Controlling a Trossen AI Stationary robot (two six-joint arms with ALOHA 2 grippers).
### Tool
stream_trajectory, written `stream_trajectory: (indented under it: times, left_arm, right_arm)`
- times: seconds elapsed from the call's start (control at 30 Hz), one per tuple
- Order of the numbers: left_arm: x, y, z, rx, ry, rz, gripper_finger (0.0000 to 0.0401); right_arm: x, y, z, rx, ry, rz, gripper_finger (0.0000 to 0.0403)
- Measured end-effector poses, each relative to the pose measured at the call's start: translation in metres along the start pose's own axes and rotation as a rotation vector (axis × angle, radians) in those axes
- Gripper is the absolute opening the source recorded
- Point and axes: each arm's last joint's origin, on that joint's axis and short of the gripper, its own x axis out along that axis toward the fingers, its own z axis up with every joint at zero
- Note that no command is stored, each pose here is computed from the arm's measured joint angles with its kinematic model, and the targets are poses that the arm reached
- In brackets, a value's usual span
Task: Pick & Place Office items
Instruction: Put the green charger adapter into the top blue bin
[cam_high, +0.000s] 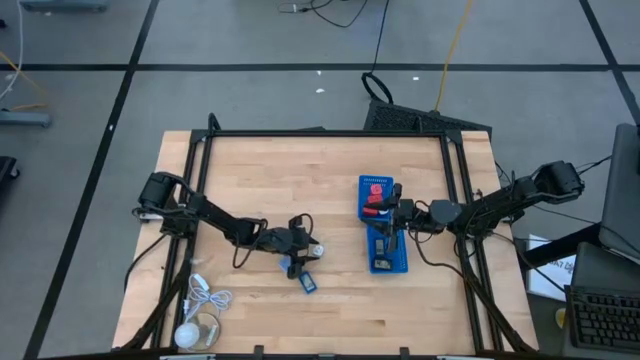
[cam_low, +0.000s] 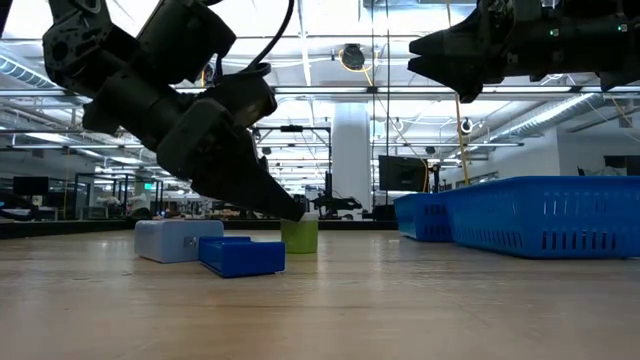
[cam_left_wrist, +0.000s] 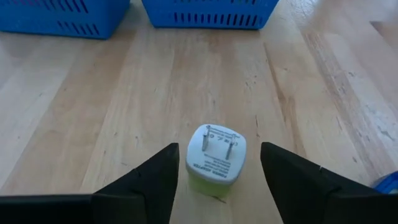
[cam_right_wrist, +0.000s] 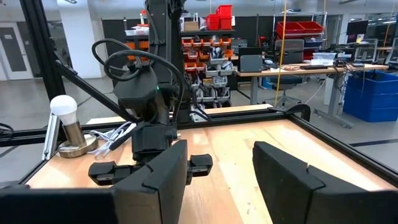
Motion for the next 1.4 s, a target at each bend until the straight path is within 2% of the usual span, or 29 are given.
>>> stream_trajectory:
  times: [0.17, 0.4, 0.67, 0.73, 0.9, 1.07, 1.3, 1.4]
  left_arm:
    - [0.000, 0.000, 0.000, 0.030, 0.001, -0.002, 0.0200]
    - [0.000, 0.000, 0.000, 0.060, 0.000, 0.003, 0.0142]
    - [0.000, 0.008, 0.004, 0.048, -0.025, 0.098, 0.0096]
    - [-0.004, 0.008, 0.011, 0.039, -0.069, 0.094, 0.0079]
    - [-0.015, 0.009, 0.039, 0.049, -0.185, 0.060, 0.0007]
    - [-0.017, 0.009, 0.050, 0.050, -0.219, 0.060, 0.0027]
    - [-0.015, 0.008, 0.049, 0.047, -0.209, 0.032, 0.0036]
    - [-0.015, 0.008, 0.049, 0.047, -0.209, 0.025, 0.0037]
  right_arm:
    - [0.000, 0.000, 0.000, 0.000, 0.000, 0.000, 0.0171]
    - [0.000, 0.000, 0.000, 0.001, 0.000, 0.000, 0.0171]
    - [0.000, 0.000, 0.000, 0.011, 0.002, 0.000, 0.0171]
    - [0.000, 0.000, -0.002, 0.018, 0.015, -0.002, 0.0171]
    - [0.003, 0.000, -0.010, 0.006, 0.058, -0.006, 0.0171]
    - [0.005, -0.002, -0.012, 0.006, 0.058, -0.021, 0.0171]
    - [0.010, 0.008, -0.019, 0.014, 0.108, 0.011, 0.0171]
    - [0.021, 0.018, -0.021, -0.009, 0.239, 0.025, 0.0172]
